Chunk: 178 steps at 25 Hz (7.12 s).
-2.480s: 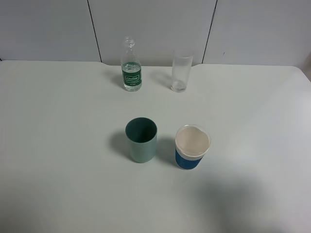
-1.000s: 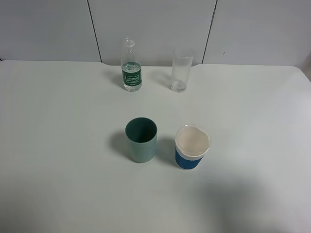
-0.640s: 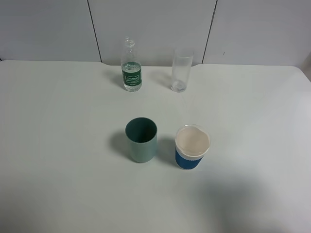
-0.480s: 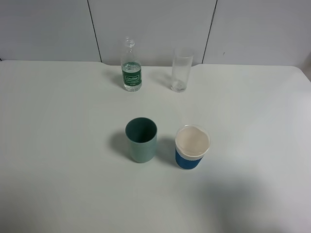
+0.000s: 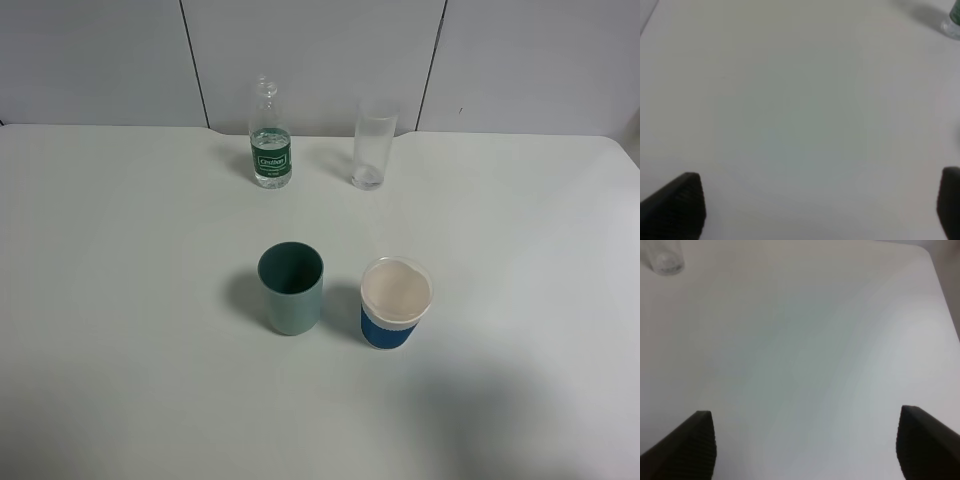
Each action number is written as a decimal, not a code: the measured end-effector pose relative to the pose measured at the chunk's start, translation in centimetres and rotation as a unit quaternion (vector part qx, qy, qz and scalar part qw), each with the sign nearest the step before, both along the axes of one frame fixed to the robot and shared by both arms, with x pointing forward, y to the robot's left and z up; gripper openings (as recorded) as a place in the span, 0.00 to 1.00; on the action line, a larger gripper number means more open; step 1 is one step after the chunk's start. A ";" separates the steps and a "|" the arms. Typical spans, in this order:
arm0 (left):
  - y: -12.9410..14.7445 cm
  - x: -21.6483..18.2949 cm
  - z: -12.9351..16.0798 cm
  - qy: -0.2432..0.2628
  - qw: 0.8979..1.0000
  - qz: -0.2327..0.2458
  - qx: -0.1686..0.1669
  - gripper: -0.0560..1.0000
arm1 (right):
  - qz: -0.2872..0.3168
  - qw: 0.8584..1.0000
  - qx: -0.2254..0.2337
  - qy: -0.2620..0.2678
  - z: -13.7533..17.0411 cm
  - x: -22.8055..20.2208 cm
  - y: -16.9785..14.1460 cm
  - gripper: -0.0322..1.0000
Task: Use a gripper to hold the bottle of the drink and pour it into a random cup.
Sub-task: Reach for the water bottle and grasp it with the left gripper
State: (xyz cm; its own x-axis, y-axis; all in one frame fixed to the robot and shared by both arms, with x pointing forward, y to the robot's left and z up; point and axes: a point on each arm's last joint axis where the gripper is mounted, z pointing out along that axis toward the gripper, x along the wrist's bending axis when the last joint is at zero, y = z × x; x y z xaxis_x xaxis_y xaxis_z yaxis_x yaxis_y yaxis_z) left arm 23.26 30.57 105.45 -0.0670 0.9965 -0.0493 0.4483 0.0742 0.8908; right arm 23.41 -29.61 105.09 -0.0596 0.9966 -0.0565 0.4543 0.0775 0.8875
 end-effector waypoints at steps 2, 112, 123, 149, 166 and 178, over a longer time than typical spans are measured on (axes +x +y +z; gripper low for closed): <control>0.0 0.0 0.0 0.000 1.000 0.000 0.000 0.93 | 0.000 1.000 0.000 0.000 0.0 0.0 0.0 0.75; -12.7 30.4 -14.7 -0.108 0.954 -0.274 0.053 0.84 | 0.000 1.000 0.000 0.000 0.0 0.0 0.0 0.75; -14.1 33.2 -15.8 -0.111 0.952 -0.282 0.038 0.84 | 0.000 1.000 0.000 0.000 0.0 0.0 0.0 0.75; -17.9 40.6 -19.8 -0.121 0.940 -0.318 0.002 0.83 | 0.000 1.000 0.000 0.000 0.0 0.0 0.0 0.75; -19.1 43.3 -19.8 -0.147 0.935 -0.323 -0.012 0.82 | 0.000 1.000 0.000 0.000 0.0 0.0 0.0 0.75; -19.3 43.5 -19.8 -0.148 0.933 -0.328 -0.013 0.82 | 0.000 1.000 0.000 0.000 0.0 0.0 0.0 0.75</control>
State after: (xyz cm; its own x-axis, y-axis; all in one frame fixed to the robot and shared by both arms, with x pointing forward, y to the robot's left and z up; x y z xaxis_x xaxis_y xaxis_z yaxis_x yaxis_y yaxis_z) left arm 66.74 11.28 85.69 0.5770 0.8168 0.0056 0.1392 -0.1051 0.9847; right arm 23.40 -29.61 105.09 -0.0597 0.9966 -0.0565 0.4551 0.0775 0.8871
